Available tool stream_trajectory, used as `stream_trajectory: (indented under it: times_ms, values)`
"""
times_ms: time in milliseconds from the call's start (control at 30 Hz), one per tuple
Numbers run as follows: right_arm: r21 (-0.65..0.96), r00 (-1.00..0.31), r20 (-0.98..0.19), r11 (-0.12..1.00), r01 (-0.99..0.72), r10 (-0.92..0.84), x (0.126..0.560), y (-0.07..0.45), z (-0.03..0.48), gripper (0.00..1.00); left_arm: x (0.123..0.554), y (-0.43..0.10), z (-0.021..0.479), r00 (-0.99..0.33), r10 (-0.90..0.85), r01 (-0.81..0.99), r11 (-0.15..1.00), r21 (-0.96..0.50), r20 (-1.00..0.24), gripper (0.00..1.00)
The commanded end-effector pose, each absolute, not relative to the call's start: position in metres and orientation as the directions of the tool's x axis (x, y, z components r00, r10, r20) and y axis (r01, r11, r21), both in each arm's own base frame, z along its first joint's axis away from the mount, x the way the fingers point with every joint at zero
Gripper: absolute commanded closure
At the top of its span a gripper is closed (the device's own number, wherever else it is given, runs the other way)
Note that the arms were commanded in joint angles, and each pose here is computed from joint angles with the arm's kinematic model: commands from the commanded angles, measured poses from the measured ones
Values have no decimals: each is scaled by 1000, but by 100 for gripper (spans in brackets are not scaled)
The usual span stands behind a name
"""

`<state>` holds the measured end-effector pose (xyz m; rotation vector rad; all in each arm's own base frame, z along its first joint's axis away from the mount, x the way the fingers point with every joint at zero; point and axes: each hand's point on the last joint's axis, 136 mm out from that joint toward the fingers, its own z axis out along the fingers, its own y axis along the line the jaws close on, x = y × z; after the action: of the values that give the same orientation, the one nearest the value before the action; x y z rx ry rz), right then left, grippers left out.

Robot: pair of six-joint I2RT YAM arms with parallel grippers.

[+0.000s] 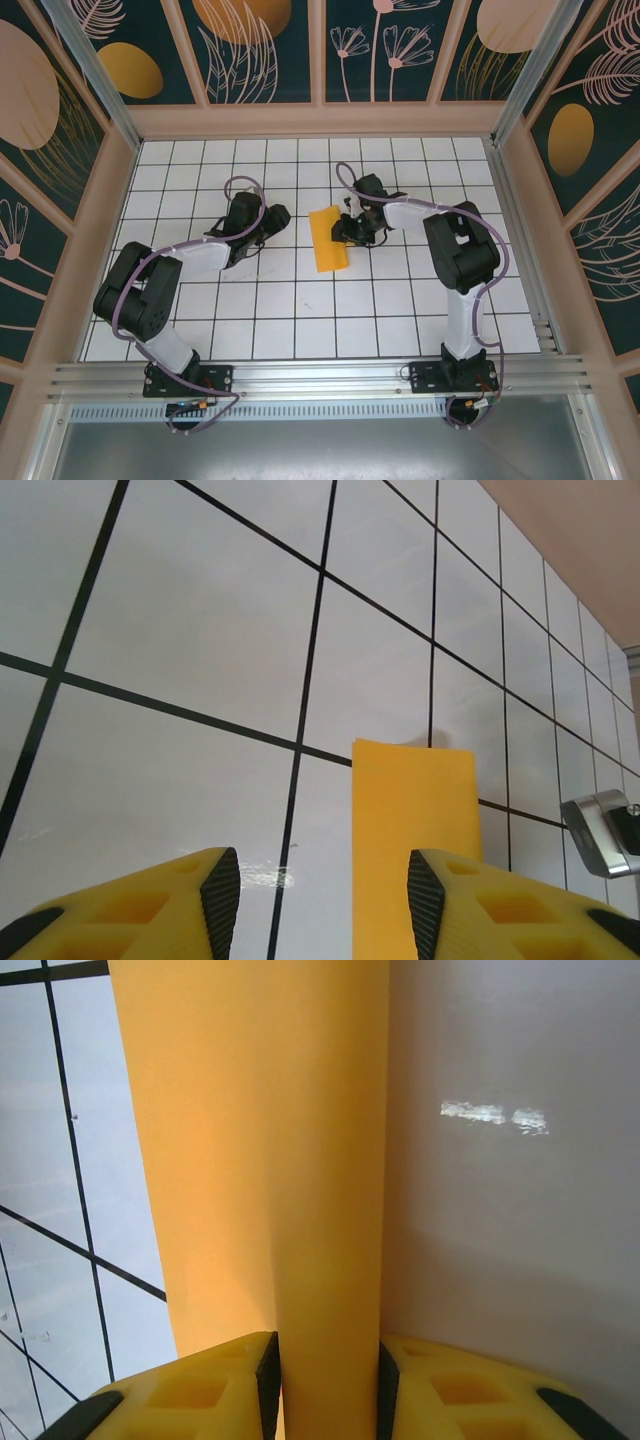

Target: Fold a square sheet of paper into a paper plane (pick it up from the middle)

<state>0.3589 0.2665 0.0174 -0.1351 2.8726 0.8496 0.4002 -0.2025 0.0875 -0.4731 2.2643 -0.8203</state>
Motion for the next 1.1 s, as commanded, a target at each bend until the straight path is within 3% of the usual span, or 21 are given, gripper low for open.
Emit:
stream_trajectory:
  times_ms: [0,433,733,1067]
  values:
    - [318,-999,-40,948,-28,-16,336,220,-43,67,401,-213,91,-721,-520,-62,707,-704,-458,50]
    - [272,-999,-30,961,-41,-34,328,213,-56,67,399,-271,77,-838,-360,48,700,-712,-411,58]
    - [269,-999,-30,962,-41,-35,328,214,-58,67,397,-304,62,-892,-302,47,678,-733,-337,70]
    - [267,-999,-20,963,-39,-35,324,215,-61,67,392,-312,29,-929,-259,-14,740,-672,-266,83]
